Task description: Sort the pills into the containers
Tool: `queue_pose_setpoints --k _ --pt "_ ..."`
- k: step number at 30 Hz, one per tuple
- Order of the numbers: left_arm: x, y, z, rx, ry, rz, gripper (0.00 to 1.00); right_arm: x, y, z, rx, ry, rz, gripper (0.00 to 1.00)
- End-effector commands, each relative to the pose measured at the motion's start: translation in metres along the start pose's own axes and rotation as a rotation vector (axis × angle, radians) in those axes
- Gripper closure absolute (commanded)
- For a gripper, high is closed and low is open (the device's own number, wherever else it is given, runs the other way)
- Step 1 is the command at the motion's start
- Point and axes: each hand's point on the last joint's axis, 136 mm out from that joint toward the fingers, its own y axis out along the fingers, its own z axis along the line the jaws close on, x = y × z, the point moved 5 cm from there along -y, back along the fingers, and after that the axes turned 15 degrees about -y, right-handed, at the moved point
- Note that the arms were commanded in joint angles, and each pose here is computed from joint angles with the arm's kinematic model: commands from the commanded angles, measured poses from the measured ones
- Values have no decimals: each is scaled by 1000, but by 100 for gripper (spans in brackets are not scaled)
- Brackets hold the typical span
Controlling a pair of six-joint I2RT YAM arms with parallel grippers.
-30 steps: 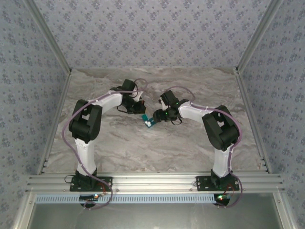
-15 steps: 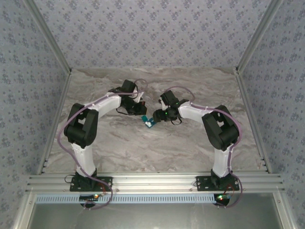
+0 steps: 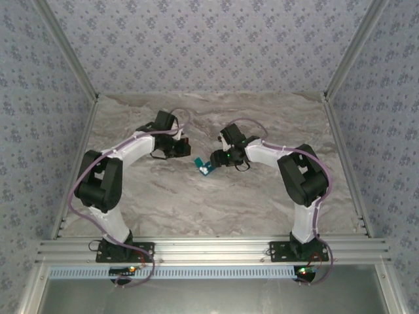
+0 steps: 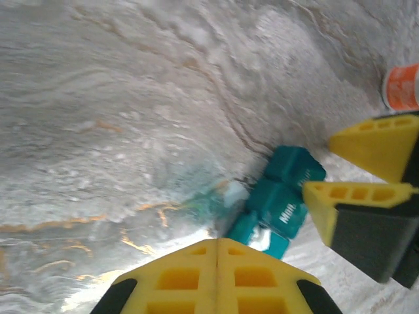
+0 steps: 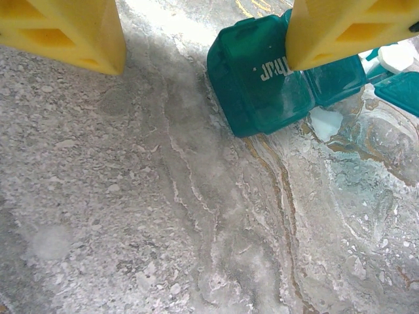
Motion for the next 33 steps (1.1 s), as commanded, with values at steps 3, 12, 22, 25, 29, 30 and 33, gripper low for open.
queue_pose_setpoints --k 3,12,22,25,29,30,33 --pt "-2 18 13 14 -48 53 100 -16 11 -8 -23 34 63 33" --pt "-9 35 8 -42 -65 138 100 -15 11 -8 -24 34 62 33" --pt "-17 33 -11 -94 -37 158 100 -15 10 -8 -23 34 62 33" --pt "-19 29 -17 -106 -27 159 100 -16 11 -8 -24 34 64 33" --pt "-23 28 -24 -122 -13 167 100 -17 12 -8 -24 36 68 33" --pt "-24 27 -26 -126 -11 167 100 -17 13 -8 -24 34 68 33" --pt "-28 28 -30 -130 -2 175 100 -17 14 -9 -24 37 70 33"
